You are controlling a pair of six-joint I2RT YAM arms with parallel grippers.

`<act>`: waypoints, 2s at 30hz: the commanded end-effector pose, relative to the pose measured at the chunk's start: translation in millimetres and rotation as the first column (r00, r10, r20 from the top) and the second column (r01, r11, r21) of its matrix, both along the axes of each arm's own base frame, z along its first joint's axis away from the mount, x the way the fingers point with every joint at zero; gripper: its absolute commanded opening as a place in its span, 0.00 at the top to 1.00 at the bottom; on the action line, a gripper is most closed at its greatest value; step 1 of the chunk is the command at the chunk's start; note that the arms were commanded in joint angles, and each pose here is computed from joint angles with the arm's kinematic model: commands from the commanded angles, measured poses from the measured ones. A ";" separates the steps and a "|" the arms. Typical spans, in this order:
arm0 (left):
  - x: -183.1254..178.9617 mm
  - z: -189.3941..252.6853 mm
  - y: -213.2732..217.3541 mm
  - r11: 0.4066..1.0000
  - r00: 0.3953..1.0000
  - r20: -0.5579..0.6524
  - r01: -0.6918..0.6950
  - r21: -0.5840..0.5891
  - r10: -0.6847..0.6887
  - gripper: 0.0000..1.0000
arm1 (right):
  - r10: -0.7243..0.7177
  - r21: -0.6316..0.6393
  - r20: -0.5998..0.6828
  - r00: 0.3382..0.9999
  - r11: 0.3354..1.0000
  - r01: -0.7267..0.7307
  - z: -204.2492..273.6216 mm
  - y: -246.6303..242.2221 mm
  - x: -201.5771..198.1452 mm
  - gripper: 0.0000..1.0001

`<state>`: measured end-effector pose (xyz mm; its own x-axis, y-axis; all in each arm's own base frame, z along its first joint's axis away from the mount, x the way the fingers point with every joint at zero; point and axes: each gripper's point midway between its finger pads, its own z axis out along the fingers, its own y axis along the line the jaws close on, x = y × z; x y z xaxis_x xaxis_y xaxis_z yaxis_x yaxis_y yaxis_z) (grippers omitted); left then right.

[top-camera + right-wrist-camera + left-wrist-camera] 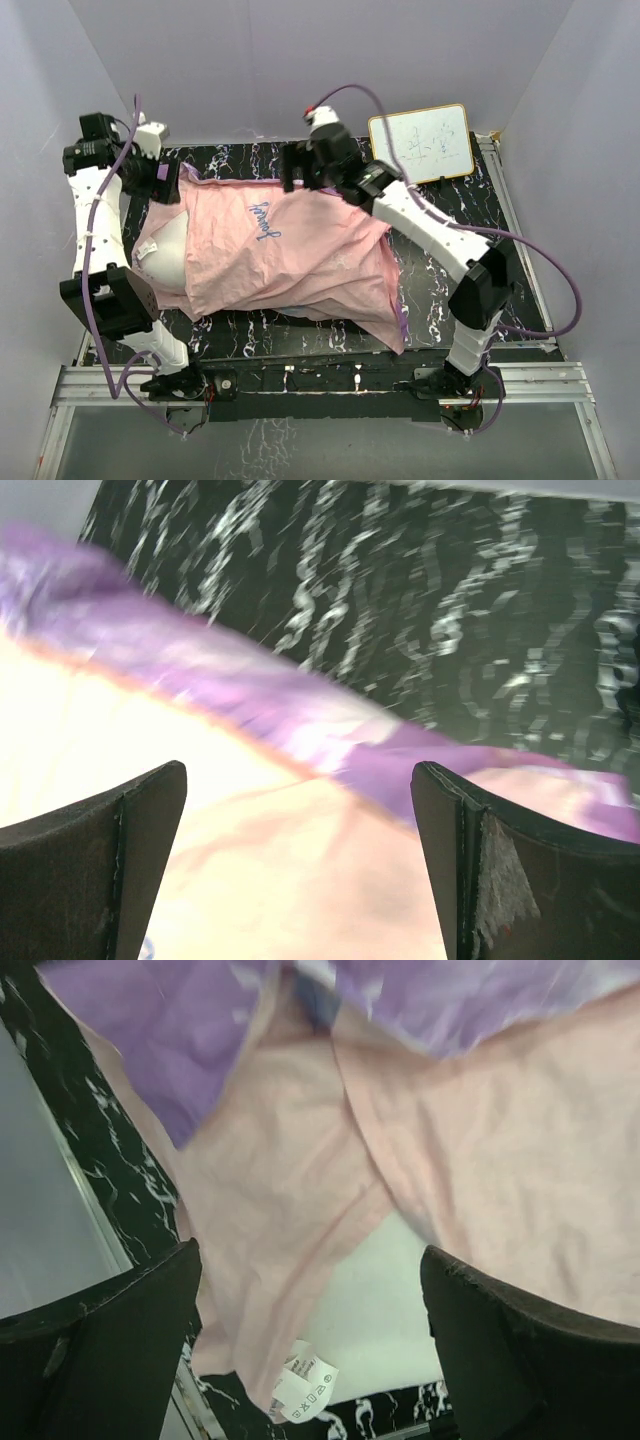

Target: Remove the pillowcase from the pillow

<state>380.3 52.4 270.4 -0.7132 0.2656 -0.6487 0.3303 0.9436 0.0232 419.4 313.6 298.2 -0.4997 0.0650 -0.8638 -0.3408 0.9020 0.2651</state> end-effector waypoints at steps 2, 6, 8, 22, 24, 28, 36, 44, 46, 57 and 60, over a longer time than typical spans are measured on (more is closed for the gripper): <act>-56.3 -57.6 11.0 0.996 0.979 -0.192 0.080 0.028 -0.073 0.14 | 0.244 -0.146 0.008 0.970 0.960 -0.240 -38.3 64.0 -26.6 0.02; -64.6 -96.3 32.1 0.990 0.972 -0.232 0.058 0.126 -0.028 0.21 | 0.293 -0.164 -0.095 0.951 0.938 -0.305 -83.3 74.5 -33.8 0.04; -59.7 -105.4 41.3 0.985 0.974 -0.228 0.037 0.166 0.002 0.25 | 0.282 -0.192 -0.139 0.949 0.933 -0.305 -108.7 70.5 -34.9 0.05; -6.4 -92.7 104.4 0.906 0.978 0.019 -0.201 0.372 0.209 0.57 | 0.155 -0.172 -0.254 0.955 0.964 -0.203 -172.0 10.1 -41.0 0.18; -0.7 -95.3 102.3 0.914 0.977 0.026 -0.209 0.347 0.213 0.57 | 0.175 -0.136 -0.254 0.951 0.967 -0.214 -167.3 14.2 -45.6 0.19; 13.9 -103.0 96.5 0.929 0.969 0.026 -0.243 0.280 0.245 0.58 | 0.204 -0.061 -0.271 0.941 0.972 -0.229 -164.8 20.8 -60.1 0.21; 36.3 -134.4 77.5 0.927 0.976 -0.025 -0.196 0.320 0.215 0.47 | 0.228 -0.023 -0.312 0.922 0.969 -0.247 -178.5 27.9 -92.2 0.21; 53.3 -154.0 59.1 0.938 0.976 -0.078 -0.172 0.300 0.203 0.78 | 0.257 0.026 -0.302 0.918 0.965 -0.262 -165.9 27.1 -122.3 0.22; 60.3 -146.7 56.6 0.942 0.977 -0.065 -0.179 0.284 0.205 0.94 | 0.266 0.039 -0.292 0.919 0.963 -0.266 -161.4 25.7 -128.8 0.22; 91.6 -18.0 -7.3 0.988 0.984 0.115 -0.131 -0.082 0.140 1.00 | 0.299 0.078 -0.226 0.927 0.954 -0.289 -133.0 19.3 -152.8 0.19; 90.9 31.4 -38.9 0.980 0.979 0.187 -0.045 -0.193 0.082 1.00 | 0.309 0.088 -0.192 0.931 0.951 -0.298 -120.2 16.2 -157.7 0.17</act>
